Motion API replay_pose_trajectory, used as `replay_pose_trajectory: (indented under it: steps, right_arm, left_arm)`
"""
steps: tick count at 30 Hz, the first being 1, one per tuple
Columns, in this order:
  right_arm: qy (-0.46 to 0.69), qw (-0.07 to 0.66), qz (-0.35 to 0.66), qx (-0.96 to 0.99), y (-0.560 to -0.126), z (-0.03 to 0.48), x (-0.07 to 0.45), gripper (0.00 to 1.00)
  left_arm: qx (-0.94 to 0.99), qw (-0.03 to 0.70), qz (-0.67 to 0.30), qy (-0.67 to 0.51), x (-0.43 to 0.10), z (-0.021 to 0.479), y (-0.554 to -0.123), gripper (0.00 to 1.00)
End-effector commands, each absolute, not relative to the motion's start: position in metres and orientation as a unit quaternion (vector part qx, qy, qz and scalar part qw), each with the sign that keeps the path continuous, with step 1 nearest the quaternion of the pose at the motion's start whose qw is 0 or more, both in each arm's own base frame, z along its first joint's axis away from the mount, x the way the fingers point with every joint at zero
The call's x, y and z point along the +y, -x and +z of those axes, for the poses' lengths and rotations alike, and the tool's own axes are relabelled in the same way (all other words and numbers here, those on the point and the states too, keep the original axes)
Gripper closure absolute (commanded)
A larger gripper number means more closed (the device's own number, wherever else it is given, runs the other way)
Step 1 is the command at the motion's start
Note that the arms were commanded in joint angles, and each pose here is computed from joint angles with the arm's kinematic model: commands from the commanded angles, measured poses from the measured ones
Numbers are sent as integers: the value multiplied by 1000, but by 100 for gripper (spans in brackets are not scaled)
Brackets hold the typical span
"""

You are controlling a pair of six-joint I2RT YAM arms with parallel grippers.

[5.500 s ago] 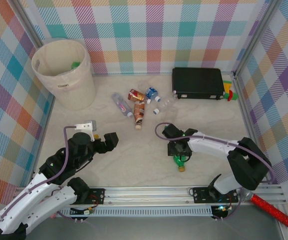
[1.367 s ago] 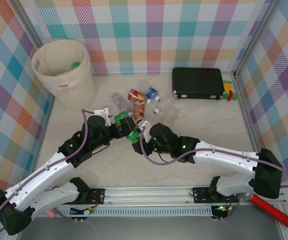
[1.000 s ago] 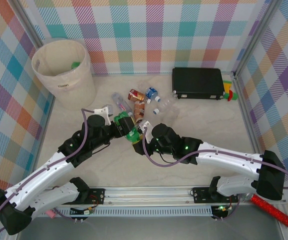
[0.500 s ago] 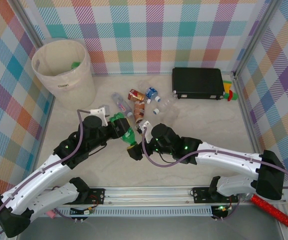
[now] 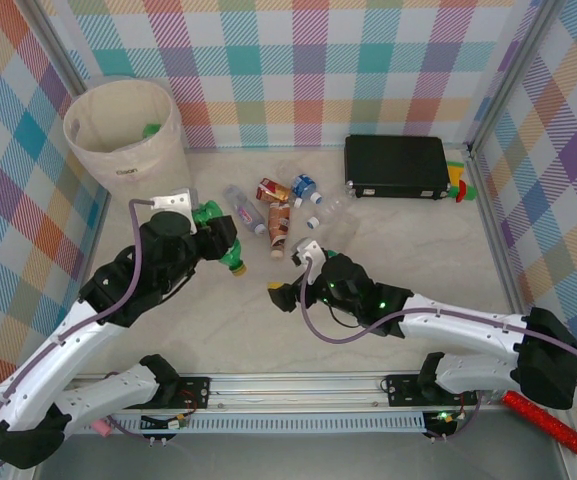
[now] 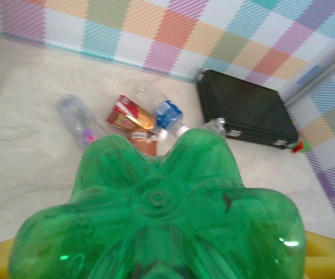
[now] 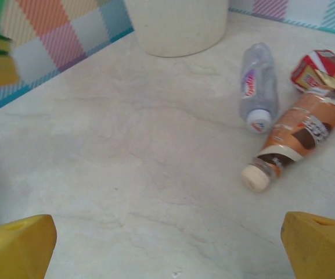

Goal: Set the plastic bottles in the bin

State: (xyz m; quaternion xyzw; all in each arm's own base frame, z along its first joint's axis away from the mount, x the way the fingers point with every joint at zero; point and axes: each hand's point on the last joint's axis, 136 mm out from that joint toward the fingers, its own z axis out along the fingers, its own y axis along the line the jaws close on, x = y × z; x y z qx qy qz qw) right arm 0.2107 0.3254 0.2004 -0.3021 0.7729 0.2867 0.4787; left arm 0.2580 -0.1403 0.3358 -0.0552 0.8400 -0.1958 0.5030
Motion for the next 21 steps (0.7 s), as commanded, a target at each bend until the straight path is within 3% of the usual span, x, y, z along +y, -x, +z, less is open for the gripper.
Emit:
replay_pose_trajectory:
  steps: [1, 11, 21]
  right_arm:
    - [280, 524, 300, 746, -217, 219, 318, 1]
    - [265, 525, 319, 743, -209, 215, 308, 1]
    - [262, 528, 333, 736, -203, 224, 303, 1]
  left_arm:
    - [844, 519, -121, 63, -112, 342, -262, 43]
    - [834, 534, -67, 119, -63, 369, -279, 44]
    - [790, 578, -43, 199, -2, 436, -314, 44]
